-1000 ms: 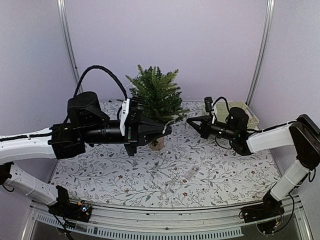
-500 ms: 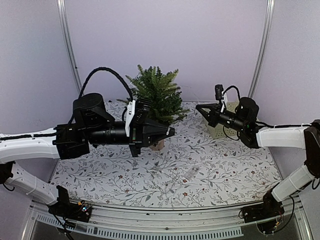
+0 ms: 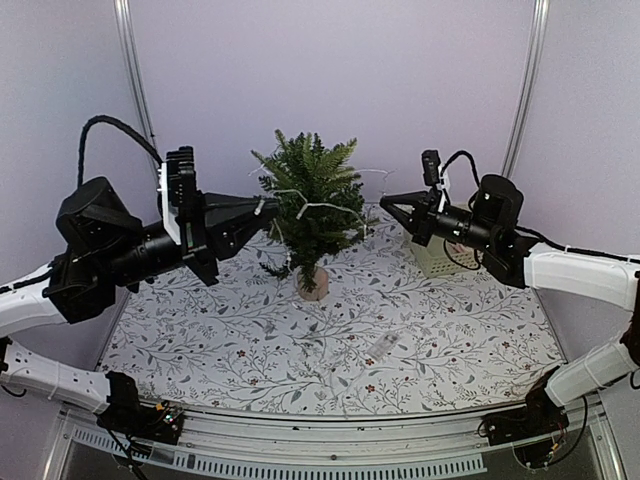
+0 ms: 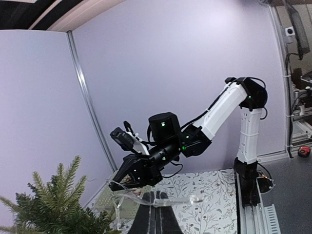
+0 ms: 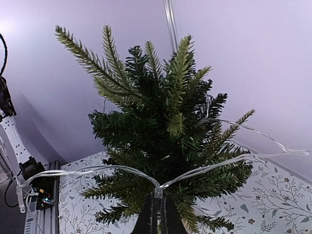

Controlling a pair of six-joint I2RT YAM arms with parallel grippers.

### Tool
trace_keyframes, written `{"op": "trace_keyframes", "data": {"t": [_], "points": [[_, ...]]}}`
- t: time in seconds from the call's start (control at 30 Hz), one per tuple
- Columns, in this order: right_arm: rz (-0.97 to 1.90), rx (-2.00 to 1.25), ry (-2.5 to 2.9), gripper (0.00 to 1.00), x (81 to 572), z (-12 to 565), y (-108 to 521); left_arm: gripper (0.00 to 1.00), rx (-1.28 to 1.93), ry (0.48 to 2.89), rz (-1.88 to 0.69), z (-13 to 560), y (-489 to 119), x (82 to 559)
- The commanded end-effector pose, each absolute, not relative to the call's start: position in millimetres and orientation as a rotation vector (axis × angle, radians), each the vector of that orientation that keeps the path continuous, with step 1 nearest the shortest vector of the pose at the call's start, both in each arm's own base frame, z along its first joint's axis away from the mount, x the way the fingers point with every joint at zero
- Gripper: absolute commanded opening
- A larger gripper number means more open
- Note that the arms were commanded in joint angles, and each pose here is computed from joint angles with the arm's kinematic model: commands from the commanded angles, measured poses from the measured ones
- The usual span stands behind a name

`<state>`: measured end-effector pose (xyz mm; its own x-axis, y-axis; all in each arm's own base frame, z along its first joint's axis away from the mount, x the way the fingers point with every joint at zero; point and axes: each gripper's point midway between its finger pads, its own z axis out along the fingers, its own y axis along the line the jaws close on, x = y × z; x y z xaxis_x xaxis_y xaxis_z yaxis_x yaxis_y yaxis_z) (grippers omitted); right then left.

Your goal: Decorate the small christmas tree

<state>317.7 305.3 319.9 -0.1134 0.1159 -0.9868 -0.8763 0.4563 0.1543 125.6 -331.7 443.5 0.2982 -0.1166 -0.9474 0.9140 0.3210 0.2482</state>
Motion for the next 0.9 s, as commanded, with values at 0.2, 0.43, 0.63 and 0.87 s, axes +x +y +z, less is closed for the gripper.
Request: {"op": "trace_keyframes", "data": {"t": [0.2, 0.43, 0.63, 0.87], "points": [[1.027, -0.841, 1.465, 0.0, 283.1, 323.7, 349.1, 0.0, 0.729, 1.098, -0.646, 456.4, -263.9, 160.9], [1.04, -0.9, 1.46, 0.0, 265.7, 325.3, 381.3, 0.0, 0.523, 1.218, -0.464, 447.2, -218.0, 195.7], [1.003, -0.943, 1.473, 0.0, 260.3, 321.5, 409.1, 0.0, 0.404, 1.302, -0.404, 435.2, -192.1, 216.5], [0.975, -0.921, 1.493, 0.28, 266.4, 316.2, 412.3, 0.0, 0.275, 1.426, -0.294, 422.9, -171.1, 248.8]]}}
